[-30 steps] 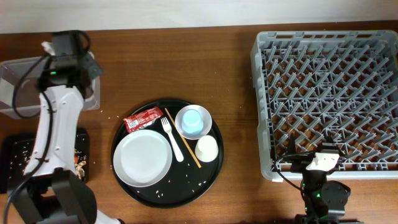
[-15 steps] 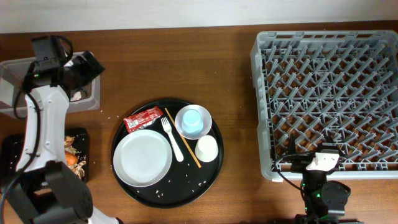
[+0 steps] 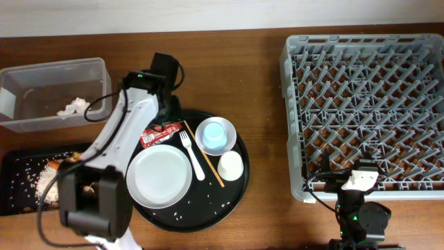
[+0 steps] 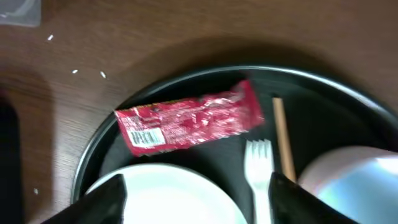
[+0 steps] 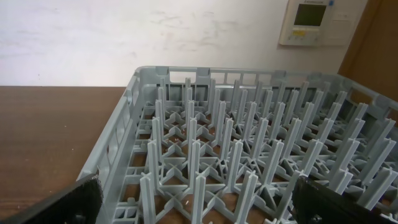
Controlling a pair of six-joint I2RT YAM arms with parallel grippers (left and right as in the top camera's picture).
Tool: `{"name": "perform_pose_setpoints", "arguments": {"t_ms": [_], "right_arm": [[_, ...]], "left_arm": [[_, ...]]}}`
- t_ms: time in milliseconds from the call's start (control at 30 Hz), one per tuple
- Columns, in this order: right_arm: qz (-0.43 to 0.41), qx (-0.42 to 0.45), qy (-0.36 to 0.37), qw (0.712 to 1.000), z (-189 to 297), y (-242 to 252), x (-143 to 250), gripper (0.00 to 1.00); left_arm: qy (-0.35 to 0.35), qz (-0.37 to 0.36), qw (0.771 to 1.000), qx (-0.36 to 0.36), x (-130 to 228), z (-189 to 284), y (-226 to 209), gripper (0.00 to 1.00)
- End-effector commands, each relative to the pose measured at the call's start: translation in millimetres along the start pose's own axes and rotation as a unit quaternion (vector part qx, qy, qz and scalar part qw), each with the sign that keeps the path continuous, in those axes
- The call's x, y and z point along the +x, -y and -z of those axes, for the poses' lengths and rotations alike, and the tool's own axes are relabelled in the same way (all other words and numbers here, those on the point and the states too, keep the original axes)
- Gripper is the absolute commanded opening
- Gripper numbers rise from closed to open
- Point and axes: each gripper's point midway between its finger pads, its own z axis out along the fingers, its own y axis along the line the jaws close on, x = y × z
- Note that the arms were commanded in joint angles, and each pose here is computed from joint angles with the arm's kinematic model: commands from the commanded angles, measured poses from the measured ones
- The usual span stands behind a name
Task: Sort waste into correct bins and load items into the dishwasher rack
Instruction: 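Grasp the tissue and drop it into the clear plastic bin, then grasp the red ketchup packet with the left gripper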
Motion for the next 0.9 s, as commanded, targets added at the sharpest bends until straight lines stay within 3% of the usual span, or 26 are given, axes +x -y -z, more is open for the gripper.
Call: {"name": "perform_pose_setpoints", "arguments": {"t_ms": [0,233,433,867], "right_arm": [[-0.001,0.004,-0.003,1.000,0,2,3,0.99],[-0.001,0.004,-0.003,1.000,0,2,3,0.99],[-0.001,0.004,-0.003,1.000,0,2,3,0.99],[-0.001,0.004,-0.003,1.000,0,2,3,0.99]], "left_arm": [[-0.035,-0.042,0.997,-0.048,10,-28,-9,0.71],[-0.077,-0.122,0.984,-0.105,21,-57,-24,0.71],[-0.080,-0.203,0.973,-0.069,19,-60,-12,0.71],[-0.074,-0.254,0.963,-0.058,18,-68,-9,0.71]]}}
